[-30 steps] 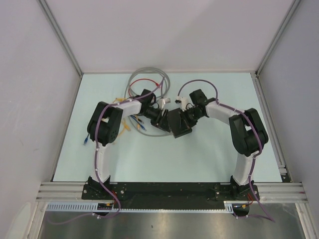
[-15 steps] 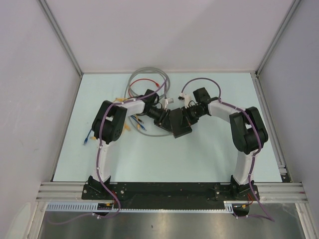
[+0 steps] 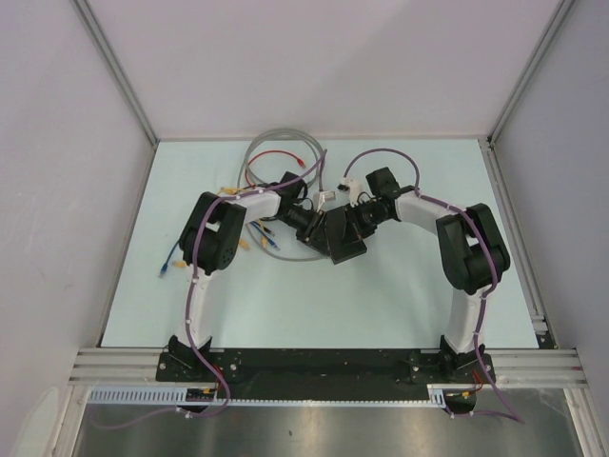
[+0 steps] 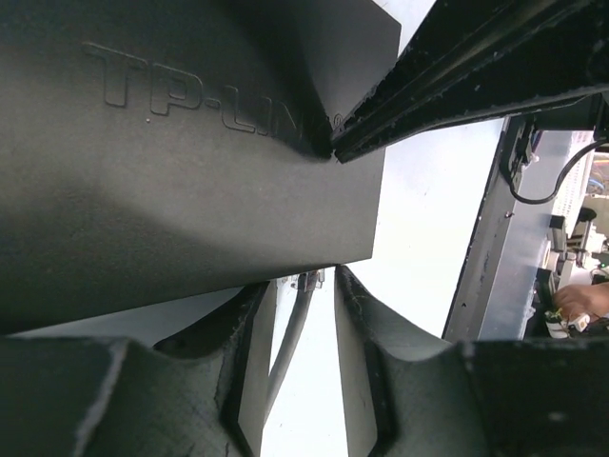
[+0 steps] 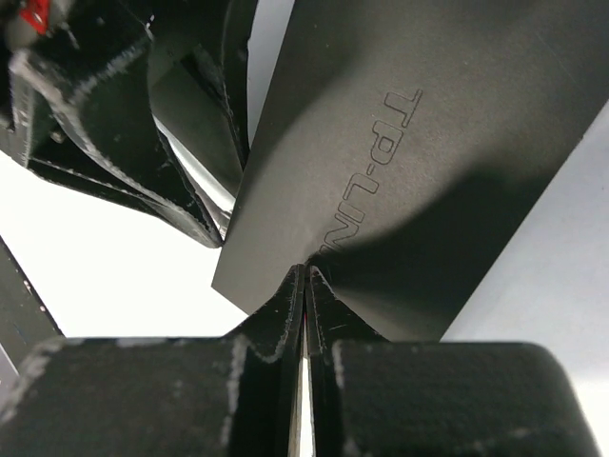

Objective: Pull the plug from the switch port

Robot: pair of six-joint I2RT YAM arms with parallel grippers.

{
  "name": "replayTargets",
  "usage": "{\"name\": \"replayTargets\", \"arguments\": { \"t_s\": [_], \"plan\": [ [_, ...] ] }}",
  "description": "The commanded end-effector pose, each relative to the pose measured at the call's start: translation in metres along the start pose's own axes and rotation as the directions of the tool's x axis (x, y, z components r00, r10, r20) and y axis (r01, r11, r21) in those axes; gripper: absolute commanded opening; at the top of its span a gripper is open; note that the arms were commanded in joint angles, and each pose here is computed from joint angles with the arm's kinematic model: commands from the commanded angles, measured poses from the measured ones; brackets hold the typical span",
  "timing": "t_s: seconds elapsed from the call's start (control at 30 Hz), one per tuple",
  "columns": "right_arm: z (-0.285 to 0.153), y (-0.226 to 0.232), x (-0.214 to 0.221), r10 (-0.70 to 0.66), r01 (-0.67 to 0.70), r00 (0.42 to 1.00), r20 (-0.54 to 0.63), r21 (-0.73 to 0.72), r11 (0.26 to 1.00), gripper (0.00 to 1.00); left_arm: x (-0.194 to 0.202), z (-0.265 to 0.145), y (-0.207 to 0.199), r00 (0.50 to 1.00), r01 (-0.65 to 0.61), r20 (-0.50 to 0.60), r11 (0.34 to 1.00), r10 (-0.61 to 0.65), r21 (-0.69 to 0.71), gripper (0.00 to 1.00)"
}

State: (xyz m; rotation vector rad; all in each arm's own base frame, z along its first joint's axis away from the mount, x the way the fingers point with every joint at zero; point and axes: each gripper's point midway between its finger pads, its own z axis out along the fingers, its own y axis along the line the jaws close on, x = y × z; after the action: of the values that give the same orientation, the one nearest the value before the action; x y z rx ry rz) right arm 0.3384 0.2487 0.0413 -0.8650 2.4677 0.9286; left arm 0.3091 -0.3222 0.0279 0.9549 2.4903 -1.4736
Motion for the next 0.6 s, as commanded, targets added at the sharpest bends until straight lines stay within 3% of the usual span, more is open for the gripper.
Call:
{"name": "replayTargets", "arguments": {
  "t_s": [0.0,0.57],
  "plan": [
    [0.019,-0.027,0.063,0.072,-0.051,0.979,-0.189,0.111,0.992,0.03,-0.008,0.003,-0.004,0.997,-0.080,-0.002,0.997,0.080,0.021,0.35],
    [0.020,-0.027,0.064,0.065,-0.041,0.978,-0.196,0.123,0.992,0.04,0.002,0.005,0.018,0.991,-0.124,-0.057,0.989,0.120,-0.075,0.28]
  ]
}}
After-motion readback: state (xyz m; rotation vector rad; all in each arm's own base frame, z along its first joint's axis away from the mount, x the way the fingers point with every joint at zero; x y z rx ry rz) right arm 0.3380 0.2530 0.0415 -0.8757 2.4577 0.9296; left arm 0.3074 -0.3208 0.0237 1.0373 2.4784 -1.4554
